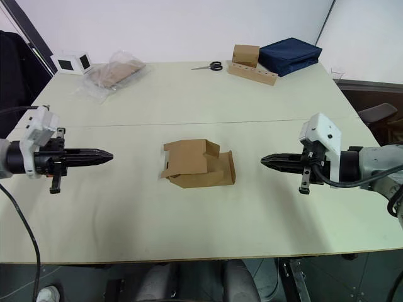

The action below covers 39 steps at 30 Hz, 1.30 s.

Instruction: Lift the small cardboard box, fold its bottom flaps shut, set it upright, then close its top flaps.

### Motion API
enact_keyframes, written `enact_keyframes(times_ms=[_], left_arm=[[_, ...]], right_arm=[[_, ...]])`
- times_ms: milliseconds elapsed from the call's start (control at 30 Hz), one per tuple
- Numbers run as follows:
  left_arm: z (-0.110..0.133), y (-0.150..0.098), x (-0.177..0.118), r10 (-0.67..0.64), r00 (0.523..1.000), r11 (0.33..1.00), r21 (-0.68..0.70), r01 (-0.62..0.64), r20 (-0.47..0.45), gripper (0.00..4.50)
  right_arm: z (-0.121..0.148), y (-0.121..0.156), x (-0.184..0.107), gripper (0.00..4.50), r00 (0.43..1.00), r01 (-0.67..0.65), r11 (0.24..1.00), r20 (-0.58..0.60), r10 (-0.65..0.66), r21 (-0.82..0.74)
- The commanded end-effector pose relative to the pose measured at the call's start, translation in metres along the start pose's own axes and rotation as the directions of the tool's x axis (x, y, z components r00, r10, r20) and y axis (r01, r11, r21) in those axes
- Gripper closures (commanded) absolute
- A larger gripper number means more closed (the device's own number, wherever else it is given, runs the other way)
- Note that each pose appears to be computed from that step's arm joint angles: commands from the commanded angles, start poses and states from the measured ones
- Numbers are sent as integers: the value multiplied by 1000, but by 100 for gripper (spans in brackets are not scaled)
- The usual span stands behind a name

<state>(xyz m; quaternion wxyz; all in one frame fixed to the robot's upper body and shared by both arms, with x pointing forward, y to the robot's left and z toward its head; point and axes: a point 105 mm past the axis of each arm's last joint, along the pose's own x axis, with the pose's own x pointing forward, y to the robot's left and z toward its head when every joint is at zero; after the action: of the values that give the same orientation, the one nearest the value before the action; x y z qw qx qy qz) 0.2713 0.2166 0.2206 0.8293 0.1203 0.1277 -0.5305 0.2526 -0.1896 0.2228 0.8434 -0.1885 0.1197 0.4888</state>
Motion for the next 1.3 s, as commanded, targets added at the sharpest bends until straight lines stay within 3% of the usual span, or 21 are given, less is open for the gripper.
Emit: enact_keyframes(times_ms=[33, 133, 200, 467, 567, 733, 967, 1300], left_arm=[[5, 2, 9, -22, 999, 997, -75, 25, 35, 448], [-8, 2, 26, -60, 996, 974, -215, 74, 68, 386], [-20, 0, 41, -101, 991, 939, -320, 123, 83, 295], [-41, 12, 84, -135, 973, 680, -696, 229, 187, 6], [-35, 14, 94, -150, 961, 595, -754, 277, 234, 6], [-31, 13, 111, -173, 947, 522, -791, 320, 269, 6], [-23, 14, 134, -192, 934, 495, -792, 357, 301, 6], [-33, 20, 157, -195, 937, 495, -796, 349, 290, 6]], right_arm=[[13, 7, 5, 450, 999, -17, 998, 42, 19, -54], [14, 10, 14, 450, 998, -19, 997, 59, 23, -70], [15, 14, 21, 450, 997, -21, 996, 67, 27, -87], [14, 23, 36, 450, 995, -6, 996, 102, 15, -87], [14, 25, 37, 450, 994, 14, 997, 113, -5, -75], [10, 29, 36, 450, 994, 47, 997, 106, -40, -66], [10, 32, 34, 450, 991, 77, 996, 113, -71, -50], [14, 35, 31, 450, 988, 101, 994, 125, -95, -45]])
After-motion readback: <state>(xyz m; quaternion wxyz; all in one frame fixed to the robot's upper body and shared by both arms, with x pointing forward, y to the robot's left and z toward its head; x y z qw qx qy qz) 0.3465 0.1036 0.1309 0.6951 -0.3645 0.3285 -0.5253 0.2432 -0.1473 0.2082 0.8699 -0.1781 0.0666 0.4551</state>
